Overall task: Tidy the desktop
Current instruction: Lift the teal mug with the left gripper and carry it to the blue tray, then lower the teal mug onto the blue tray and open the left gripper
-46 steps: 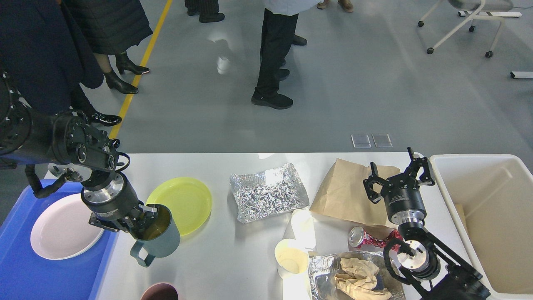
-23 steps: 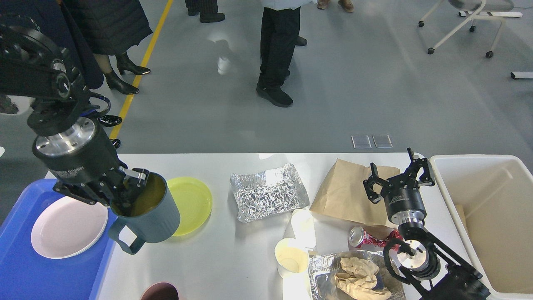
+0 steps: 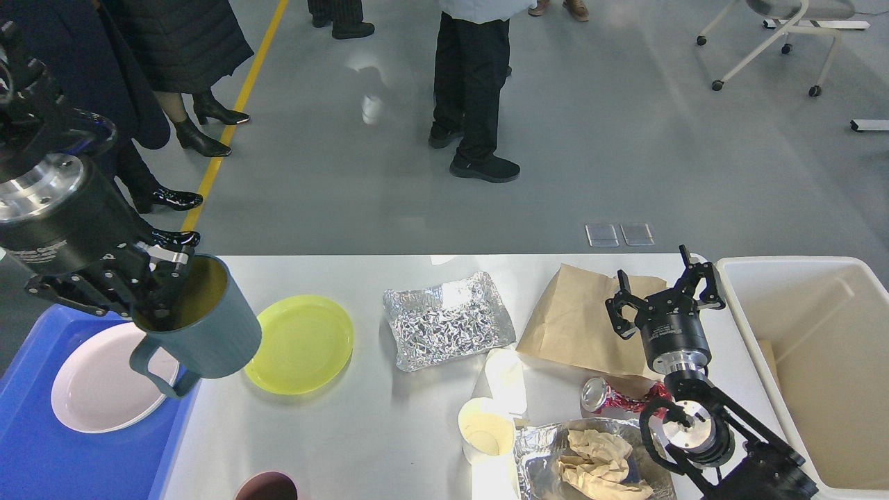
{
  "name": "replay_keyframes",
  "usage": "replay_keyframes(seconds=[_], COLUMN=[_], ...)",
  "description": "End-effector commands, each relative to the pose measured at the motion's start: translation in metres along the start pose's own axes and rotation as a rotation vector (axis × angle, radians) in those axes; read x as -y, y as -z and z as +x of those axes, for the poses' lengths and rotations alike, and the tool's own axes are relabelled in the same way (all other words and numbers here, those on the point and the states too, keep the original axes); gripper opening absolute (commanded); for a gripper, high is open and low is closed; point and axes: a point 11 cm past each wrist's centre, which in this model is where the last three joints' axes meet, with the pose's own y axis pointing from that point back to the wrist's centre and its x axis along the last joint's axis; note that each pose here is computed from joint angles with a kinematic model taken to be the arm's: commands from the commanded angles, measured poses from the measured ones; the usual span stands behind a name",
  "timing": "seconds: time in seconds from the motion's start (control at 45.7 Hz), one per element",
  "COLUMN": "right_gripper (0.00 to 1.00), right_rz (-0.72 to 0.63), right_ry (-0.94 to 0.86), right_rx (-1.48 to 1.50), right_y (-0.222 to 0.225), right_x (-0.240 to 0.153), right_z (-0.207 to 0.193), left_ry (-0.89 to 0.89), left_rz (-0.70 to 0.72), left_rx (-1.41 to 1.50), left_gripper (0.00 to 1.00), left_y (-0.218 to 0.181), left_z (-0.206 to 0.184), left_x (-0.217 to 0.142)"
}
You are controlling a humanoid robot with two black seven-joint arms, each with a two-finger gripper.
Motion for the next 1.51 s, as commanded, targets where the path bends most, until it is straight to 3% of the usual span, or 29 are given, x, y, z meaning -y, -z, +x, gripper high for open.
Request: replay_keyframes(seconds=[0.0,0.394,0.634,0.896,1.181,1.487], right_gripper=[1.0,1.0,1.0,1.0,1.0,1.0], right_rz=[0.0,0.0,0.0,0.0,0.0,0.0], right_ry=[0.0,0.0,0.0,0.0,0.0,0.0], right_rx=[0.0,0.0,0.0,0.0,0.0,0.0], right_y=[0.0,0.0,0.0,0.0,0.0,0.0], right_x=[0.0,0.0,0.0,0.0,0.0,0.0], right_z=[0.0,0.0,0.0,0.0,0.0,0.0], left_ry=[0.023,0.01,-0.111,-0.119,-0.092,-0.137], left_rz=[0.032,0.113,0.132,0.106,0.14,0.188], left_rx=[-0.064,-0.304,-0.397,-0.46,-0.46,-0.452], left_gripper=[0.01,0.02,0.03,0.03,0.04,0.04], left_y=[0.047,0.23,0.289,0.317,0.339,0.355], left_z=[0.015,0.014,0.001,-0.014,-0.034,-0.027], left_x=[0.023,0.102,0.149,0.191,0.199,0.196])
